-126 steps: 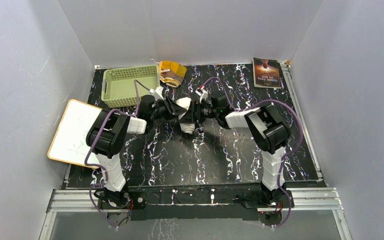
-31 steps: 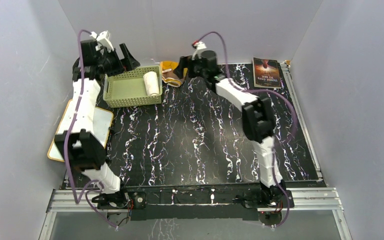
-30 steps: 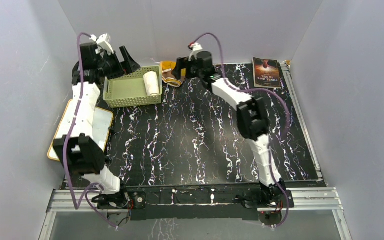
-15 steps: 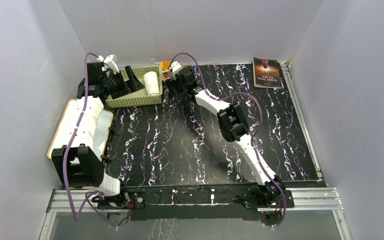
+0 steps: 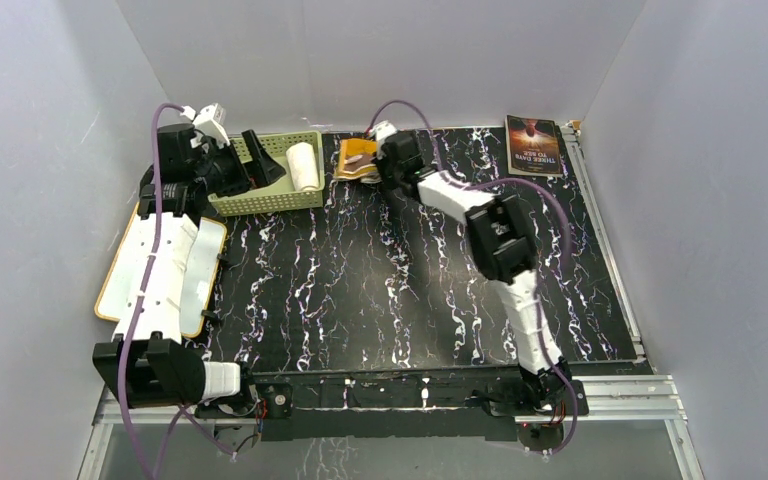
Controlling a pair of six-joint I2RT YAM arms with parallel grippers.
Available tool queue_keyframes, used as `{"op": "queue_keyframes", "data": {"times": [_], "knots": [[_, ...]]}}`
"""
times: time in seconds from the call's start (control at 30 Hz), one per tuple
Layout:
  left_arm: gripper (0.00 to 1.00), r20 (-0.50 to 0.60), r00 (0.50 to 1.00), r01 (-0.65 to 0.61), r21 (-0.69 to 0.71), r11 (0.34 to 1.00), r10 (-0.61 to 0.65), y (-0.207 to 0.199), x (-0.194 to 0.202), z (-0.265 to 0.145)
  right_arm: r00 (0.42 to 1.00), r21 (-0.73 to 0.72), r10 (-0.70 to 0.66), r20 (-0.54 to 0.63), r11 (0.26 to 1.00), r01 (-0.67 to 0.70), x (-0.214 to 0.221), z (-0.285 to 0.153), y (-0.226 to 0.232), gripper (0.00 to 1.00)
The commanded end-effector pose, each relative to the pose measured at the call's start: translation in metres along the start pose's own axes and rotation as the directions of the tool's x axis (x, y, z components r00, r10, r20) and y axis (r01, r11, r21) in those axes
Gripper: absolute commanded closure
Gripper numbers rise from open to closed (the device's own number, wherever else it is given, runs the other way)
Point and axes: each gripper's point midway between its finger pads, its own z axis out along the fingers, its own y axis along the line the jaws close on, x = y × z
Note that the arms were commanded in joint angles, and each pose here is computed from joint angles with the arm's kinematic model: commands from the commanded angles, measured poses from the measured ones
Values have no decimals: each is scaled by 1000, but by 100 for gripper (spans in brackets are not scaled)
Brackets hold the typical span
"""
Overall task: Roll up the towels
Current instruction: Pick up the towel at the corner of the board, then place the towel at the center of the board.
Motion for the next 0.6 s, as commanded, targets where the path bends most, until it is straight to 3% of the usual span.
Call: {"op": "queue_keyframes", "data": {"times": [0.0, 0.13, 0.17, 0.2, 0.23, 0.27, 0.4, 0.57], "knots": [[2, 23, 998, -66, 22, 998, 65, -27, 5, -24, 976, 67, 93, 198, 992, -108, -106, -127, -21, 100], [2, -7, 1000, -24, 44, 999, 25, -37, 44, -18, 991, -4, 86, 98, 996, -86, -53, -195, 37, 100], [2, -20, 1000, 4, 52, 999, -3, -37, 58, -14, 992, -14, 54, 115, 999, -53, -45, -217, 52, 88], [2, -35, 999, 23, 67, 997, -21, -39, 74, -10, 991, -45, 29, 130, 999, -24, -37, -234, 68, 60], [2, -59, 998, 39, 75, 996, -35, -39, 91, -5, 991, -81, 27, 134, 997, -16, -23, -247, 78, 18], [2, -80, 996, 49, 72, 996, -43, -37, 106, -1, 988, -114, 49, 147, 993, -32, -16, -260, 83, 4], [2, -157, 985, 80, 47, 996, -72, -26, 154, 14, 983, -49, 99, 152, 995, -92, -5, -292, 64, 2], [2, -209, 975, 85, 62, 994, -70, -30, 178, 34, 970, 100, 160, 182, 979, -180, -10, -308, 33, 2]]}}
